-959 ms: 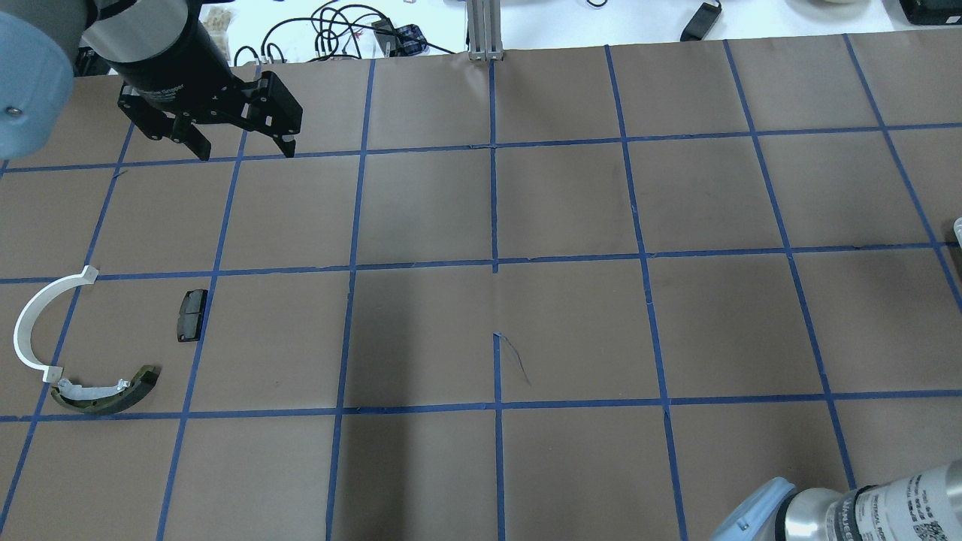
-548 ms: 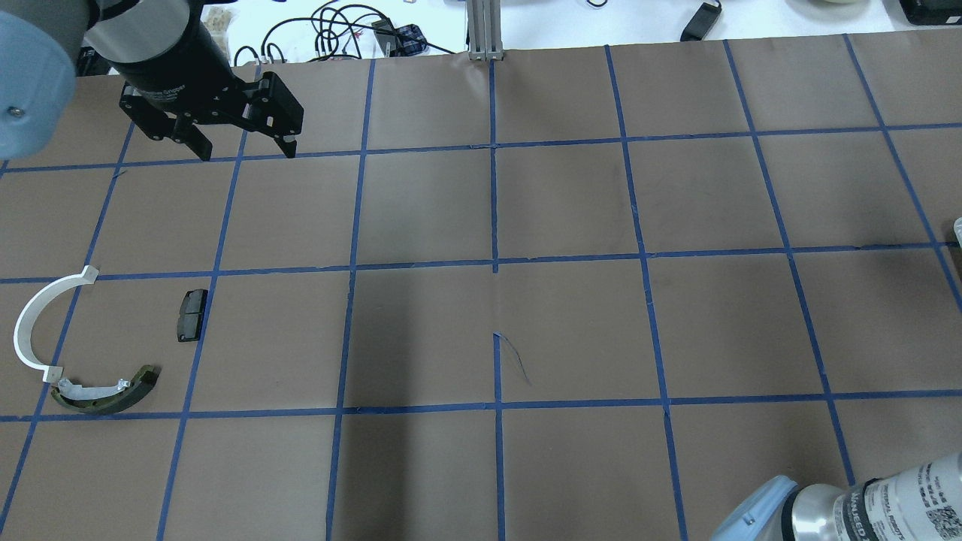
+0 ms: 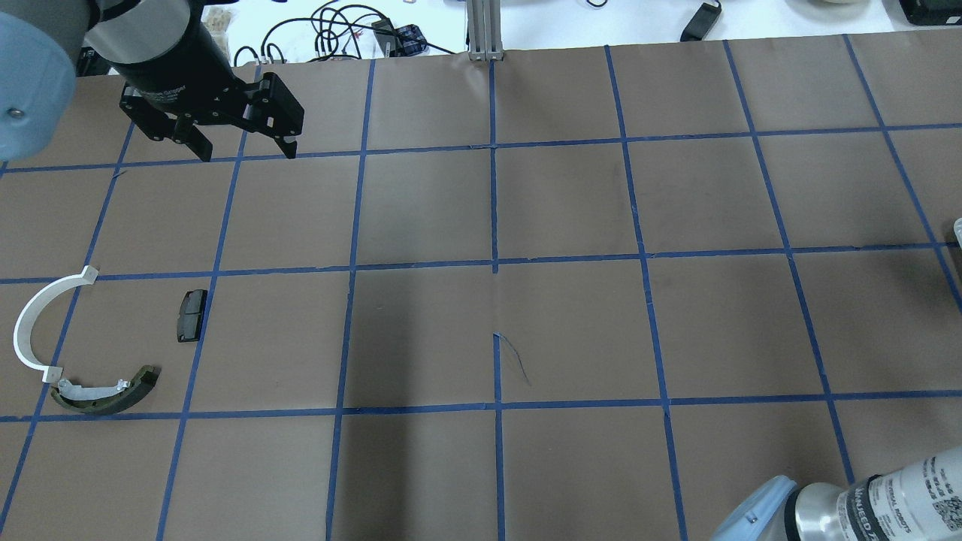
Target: Place bearing gear from tray to pile
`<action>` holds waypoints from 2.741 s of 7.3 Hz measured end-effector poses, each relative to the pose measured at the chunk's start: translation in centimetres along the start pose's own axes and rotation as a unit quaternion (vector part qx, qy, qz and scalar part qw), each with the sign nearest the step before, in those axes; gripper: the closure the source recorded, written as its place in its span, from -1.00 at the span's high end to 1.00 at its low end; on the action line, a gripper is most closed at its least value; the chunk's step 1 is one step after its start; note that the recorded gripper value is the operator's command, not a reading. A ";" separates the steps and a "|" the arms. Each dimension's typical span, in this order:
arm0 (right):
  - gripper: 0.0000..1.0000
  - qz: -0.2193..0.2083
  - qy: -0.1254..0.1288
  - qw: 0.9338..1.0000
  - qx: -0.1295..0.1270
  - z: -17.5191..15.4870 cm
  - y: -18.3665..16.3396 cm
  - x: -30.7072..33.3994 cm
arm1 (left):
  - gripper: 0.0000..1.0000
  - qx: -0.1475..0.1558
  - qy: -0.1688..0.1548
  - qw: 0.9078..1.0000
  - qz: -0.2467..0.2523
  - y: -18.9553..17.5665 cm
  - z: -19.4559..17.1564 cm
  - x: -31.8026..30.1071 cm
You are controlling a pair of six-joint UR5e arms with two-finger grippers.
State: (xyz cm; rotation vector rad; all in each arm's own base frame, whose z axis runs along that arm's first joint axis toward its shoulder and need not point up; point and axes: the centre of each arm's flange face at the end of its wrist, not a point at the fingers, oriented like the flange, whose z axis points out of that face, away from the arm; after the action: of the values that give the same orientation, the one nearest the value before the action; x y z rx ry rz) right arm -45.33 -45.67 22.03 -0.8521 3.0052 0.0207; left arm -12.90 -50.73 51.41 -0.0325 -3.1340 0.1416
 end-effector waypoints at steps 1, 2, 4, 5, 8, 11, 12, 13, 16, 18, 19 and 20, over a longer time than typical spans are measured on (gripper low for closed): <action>1.00 -0.064 0.001 0.998 0.001 0.2 -0.3 0.0 | 1.00 0.000 0.000 1.000 0.000 0.0 0.0 0.0; 1.00 -0.132 0.008 0.991 0.002 0.6 -0.8 0.1 | 1.00 0.001 0.000 1.000 0.000 0.0 -0.1 0.0; 0.69 -0.232 0.034 0.972 -0.002 2.0 -1.5 1.0 | 1.00 0.001 0.000 1.000 0.000 0.0 -0.1 0.0; 0.68 -0.255 0.040 0.966 -0.003 2.5 -1.6 1.2 | 1.00 0.000 0.000 1.000 0.000 0.0 0.0 0.0; 0.46 -0.301 0.030 0.953 -0.001 3.6 -2.5 0.6 | 1.00 0.000 0.000 1.000 0.000 0.0 0.0 0.0; -0.36 -0.319 0.026 0.947 -0.004 4.1 -2.5 0.2 | 1.00 0.000 0.000 1.000 0.000 0.0 0.0 -0.1; -0.96 -0.320 0.026 0.947 -0.007 4.1 -2.4 0.2 | 1.00 0.000 0.000 1.000 0.000 0.0 0.0 0.0; -1.00 -0.319 0.025 0.947 -0.008 4.0 -2.4 0.1 | 1.00 0.000 0.000 1.000 0.000 0.0 0.0 0.0; -1.00 -0.321 0.018 0.946 -0.029 3.3 -2.6 -0.2 | 1.00 0.000 0.001 1.000 0.000 0.0 0.0 0.0; -1.00 -0.280 0.014 0.959 -0.035 -1.9 -4.8 -2.5 | 1.00 0.000 0.001 1.000 0.000 0.0 0.0 0.0; -1.00 -0.232 0.012 0.972 -0.032 -4.8 -7.5 -4.8 | 1.00 0.000 0.001 1.000 0.000 0.0 0.0 0.0; -1.00 -0.185 0.015 0.982 -0.031 -6.6 -11.1 -7.2 | 1.00 0.000 0.001 1.000 0.000 0.0 0.0 -0.1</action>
State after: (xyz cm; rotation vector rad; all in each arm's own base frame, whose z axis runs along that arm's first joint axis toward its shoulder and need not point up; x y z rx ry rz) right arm -33.49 -51.42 28.64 -1.4129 2.8319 0.0964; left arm -12.85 -50.76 51.45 -0.0324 -3.1329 0.1429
